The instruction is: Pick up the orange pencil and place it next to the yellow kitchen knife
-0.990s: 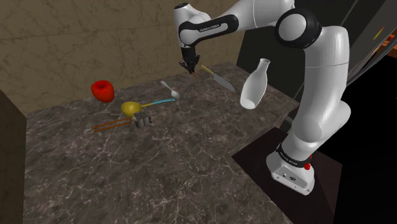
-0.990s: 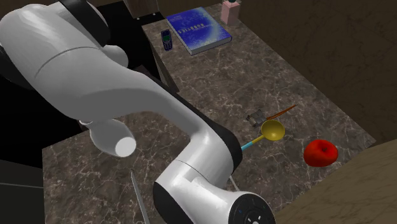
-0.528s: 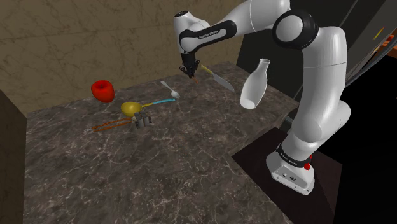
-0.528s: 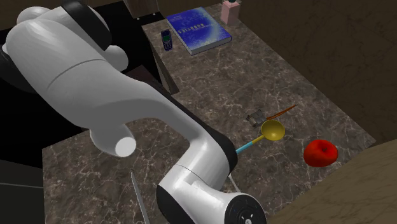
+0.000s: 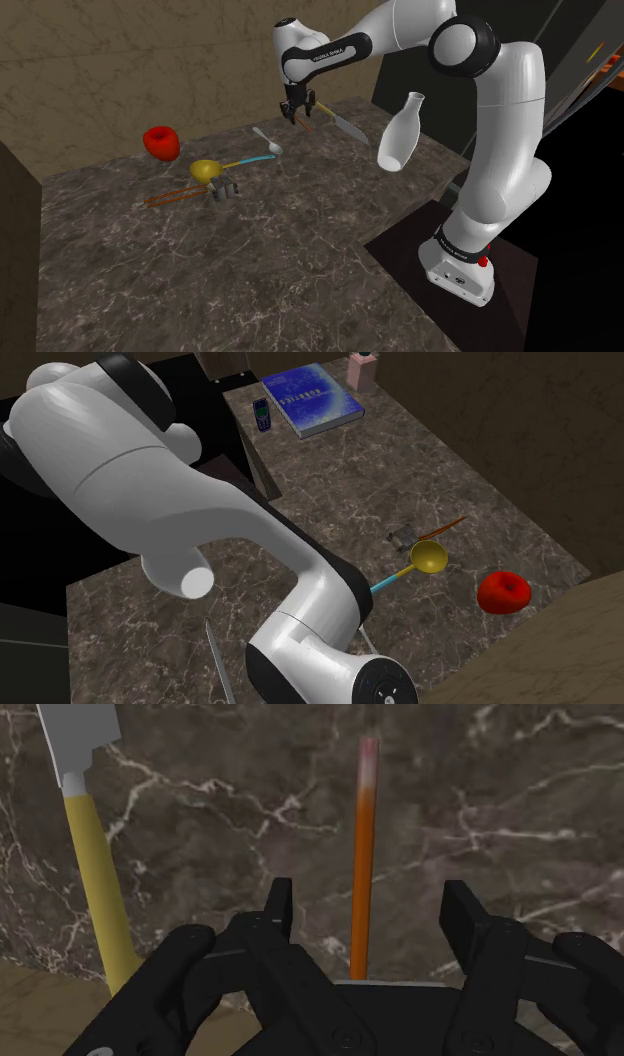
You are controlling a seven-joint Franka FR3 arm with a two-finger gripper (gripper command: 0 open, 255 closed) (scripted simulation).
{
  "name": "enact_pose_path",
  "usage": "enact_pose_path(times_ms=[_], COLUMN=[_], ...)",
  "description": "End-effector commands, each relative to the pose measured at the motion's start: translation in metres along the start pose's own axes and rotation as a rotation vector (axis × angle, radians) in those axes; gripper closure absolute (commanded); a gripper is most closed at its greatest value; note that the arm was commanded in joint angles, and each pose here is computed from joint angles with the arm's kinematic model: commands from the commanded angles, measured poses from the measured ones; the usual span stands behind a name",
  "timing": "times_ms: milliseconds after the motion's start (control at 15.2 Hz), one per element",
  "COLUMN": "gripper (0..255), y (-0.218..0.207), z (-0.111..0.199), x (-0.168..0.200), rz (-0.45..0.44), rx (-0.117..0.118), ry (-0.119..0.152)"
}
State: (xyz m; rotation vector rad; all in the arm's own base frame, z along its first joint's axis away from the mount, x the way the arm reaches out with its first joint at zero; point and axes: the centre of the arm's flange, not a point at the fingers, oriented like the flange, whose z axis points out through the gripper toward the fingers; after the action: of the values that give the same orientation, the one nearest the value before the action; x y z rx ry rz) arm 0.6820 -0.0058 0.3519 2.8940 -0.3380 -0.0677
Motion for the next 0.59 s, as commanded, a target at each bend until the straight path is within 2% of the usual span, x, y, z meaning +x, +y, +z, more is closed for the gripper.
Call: enact_pose_path(times_ms=[0, 198, 462, 528], gripper=[0, 0, 0, 0], y=[0.000, 0.000, 0.000, 0.000], z=[0.000, 0.000, -0.050, -0.050], x=[0.000, 0.000, 0.000, 0.000], rz=[0.000, 0.000, 0.000, 0.000], rx=[0.000, 0.000, 0.000, 0.000], ry=[0.000, 0.000, 0.000, 0.000])
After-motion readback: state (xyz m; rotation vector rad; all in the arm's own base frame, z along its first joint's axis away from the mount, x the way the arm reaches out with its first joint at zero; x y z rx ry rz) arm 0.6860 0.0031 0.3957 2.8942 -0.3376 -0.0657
